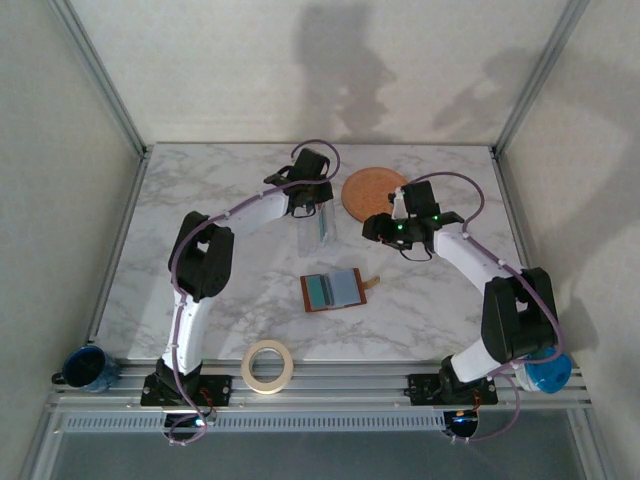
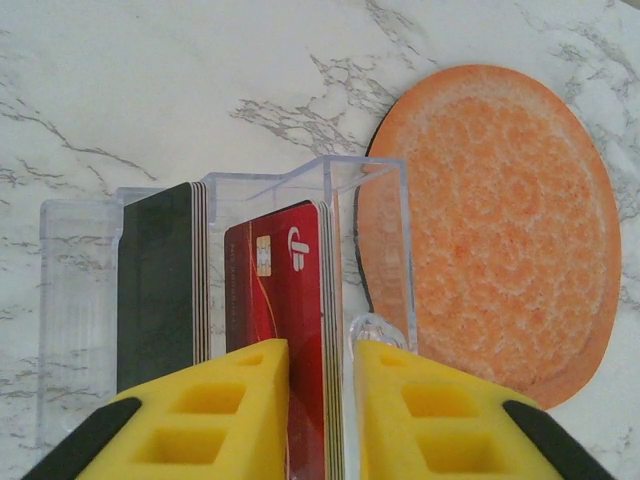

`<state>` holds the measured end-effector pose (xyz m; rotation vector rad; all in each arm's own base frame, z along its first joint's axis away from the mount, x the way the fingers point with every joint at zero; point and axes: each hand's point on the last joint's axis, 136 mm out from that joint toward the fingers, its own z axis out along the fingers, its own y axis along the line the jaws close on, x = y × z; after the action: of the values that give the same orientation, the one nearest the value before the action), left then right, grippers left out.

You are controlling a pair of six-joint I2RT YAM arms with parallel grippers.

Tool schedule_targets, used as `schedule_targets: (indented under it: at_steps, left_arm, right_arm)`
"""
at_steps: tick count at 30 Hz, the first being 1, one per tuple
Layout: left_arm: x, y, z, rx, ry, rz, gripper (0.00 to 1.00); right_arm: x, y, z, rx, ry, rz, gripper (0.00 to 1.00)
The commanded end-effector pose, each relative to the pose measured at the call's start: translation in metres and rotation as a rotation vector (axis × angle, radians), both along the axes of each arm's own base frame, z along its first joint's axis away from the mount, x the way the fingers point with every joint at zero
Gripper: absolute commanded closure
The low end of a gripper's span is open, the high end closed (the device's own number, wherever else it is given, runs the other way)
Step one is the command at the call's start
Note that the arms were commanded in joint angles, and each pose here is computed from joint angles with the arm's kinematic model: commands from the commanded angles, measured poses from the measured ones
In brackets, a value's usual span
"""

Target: Put the credit cards into the card holder

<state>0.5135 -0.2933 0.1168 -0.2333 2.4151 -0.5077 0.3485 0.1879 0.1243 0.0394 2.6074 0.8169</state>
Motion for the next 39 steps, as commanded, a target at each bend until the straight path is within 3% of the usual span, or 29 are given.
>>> schedule_targets:
  at_steps: [1, 5, 23, 39]
  left_arm:
    - [-0.003, -0.003, 0.032, 0.000, -0.053, -0.018, 0.80]
    - [-0.004, -0.002, 0.034, 0.005, -0.056, -0.021, 0.86]
    - [-0.004, 0.000, 0.037, 0.020, -0.053, -0.014, 0.82]
    - [-0.005, -0.015, 0.037, -0.060, -0.035, -0.060, 0.87]
  right_arm:
    - [-0.001, 0.001, -0.006, 0.007, 0.027, 0.014, 0.48]
    - [-0.001, 0.003, -0.008, 0.010, 0.039, 0.018, 0.48]
    - [0.000, 0.003, -0.015, 0.003, 0.060, 0.018, 0.46]
    - [0.001, 0.003, -0.016, -0.001, 0.064, 0.020, 0.44]
